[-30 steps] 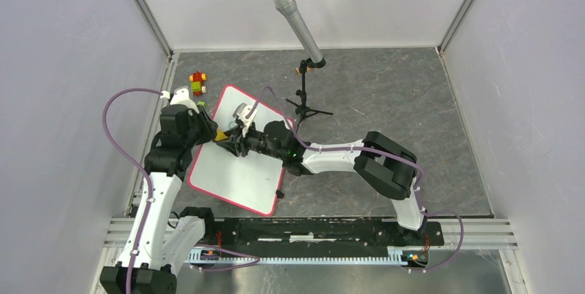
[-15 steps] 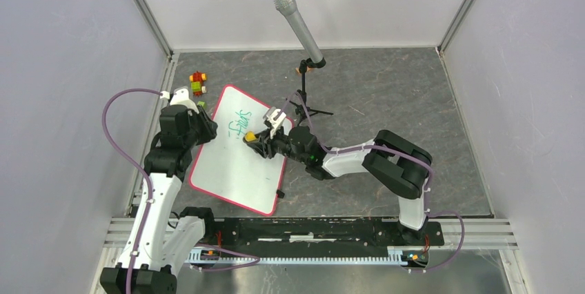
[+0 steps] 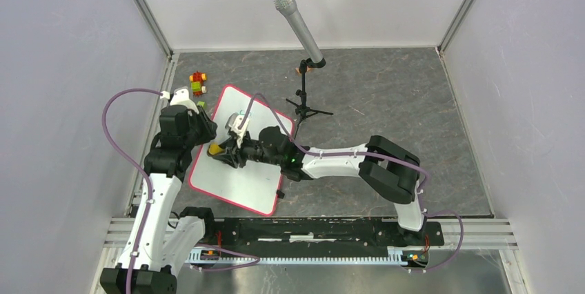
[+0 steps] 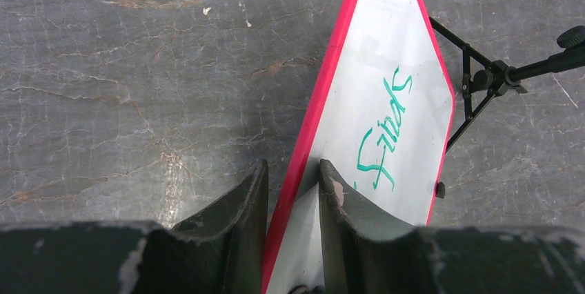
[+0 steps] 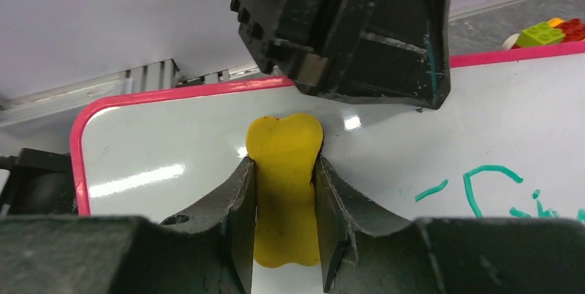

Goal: Erase the whiteboard

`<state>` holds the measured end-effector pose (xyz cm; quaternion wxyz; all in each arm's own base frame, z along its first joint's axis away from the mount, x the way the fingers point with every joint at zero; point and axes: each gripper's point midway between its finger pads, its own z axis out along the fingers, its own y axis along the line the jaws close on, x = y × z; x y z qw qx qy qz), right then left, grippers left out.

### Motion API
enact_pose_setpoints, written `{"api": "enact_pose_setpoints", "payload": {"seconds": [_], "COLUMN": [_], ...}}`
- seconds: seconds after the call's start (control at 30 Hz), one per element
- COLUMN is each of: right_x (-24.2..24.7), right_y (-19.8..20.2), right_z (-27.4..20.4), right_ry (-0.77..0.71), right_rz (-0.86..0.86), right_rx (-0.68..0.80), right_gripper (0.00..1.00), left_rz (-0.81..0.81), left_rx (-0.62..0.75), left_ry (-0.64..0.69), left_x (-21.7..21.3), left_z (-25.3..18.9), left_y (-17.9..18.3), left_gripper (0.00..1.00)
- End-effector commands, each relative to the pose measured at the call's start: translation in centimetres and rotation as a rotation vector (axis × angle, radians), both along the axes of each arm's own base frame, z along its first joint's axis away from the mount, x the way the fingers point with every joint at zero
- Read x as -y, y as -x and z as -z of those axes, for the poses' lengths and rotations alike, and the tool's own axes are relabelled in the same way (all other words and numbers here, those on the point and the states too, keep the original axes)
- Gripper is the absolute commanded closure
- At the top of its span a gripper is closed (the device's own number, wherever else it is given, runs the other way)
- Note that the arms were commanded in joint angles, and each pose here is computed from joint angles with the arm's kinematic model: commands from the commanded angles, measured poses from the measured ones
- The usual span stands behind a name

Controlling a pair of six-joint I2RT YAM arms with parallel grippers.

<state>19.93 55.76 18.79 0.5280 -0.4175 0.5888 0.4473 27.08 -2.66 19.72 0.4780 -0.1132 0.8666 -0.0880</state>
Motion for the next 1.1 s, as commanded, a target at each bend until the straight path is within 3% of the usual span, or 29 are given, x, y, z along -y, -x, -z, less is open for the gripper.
{"api": "enact_pose_setpoints", "payload": {"seconds": [0.0, 0.2, 0.37, 0.67, 0.9, 1.07], "right_x": [2.7, 7.8, 9.2, 5.5, 5.4, 5.2], "right_y": [-2.7, -9.4, -10.0, -5.3, -2.1, 0.8], "right_z": [8.1, 14.2, 15.3, 10.8, 9.6, 10.5], "right_ry": [0.155, 0.322, 0.378, 0.342, 0.286, 0.259], "right_rz": [0.052, 0.280, 0.319, 0.216, 0.162, 0.109], "right_rx": [-0.190, -0.298, -0.285, -0.153, -0.149, -0.183], "right_gripper": [0.73, 0.72, 0.70, 0.68, 0.67, 0.67], "left_rz": [0.057, 0.062, 0.064, 0.066, 0.063, 0.056], "left_rx": [-0.041, -0.042, -0.046, -0.053, -0.048, -0.048], "left_ry": [0.020, 0.024, 0.024, 0.026, 0.029, 0.028], "left_x": [1.1, 1.2, 1.3, 1.3, 1.3, 1.2], "left_z": [0.9, 0.9, 1.0, 1.2, 1.1, 1.0], "left_y": [0.8, 0.8, 0.8, 0.8, 0.7, 0.7], "left_gripper": [0.98, 0.98, 0.98, 0.98, 0.98, 0.87]}}
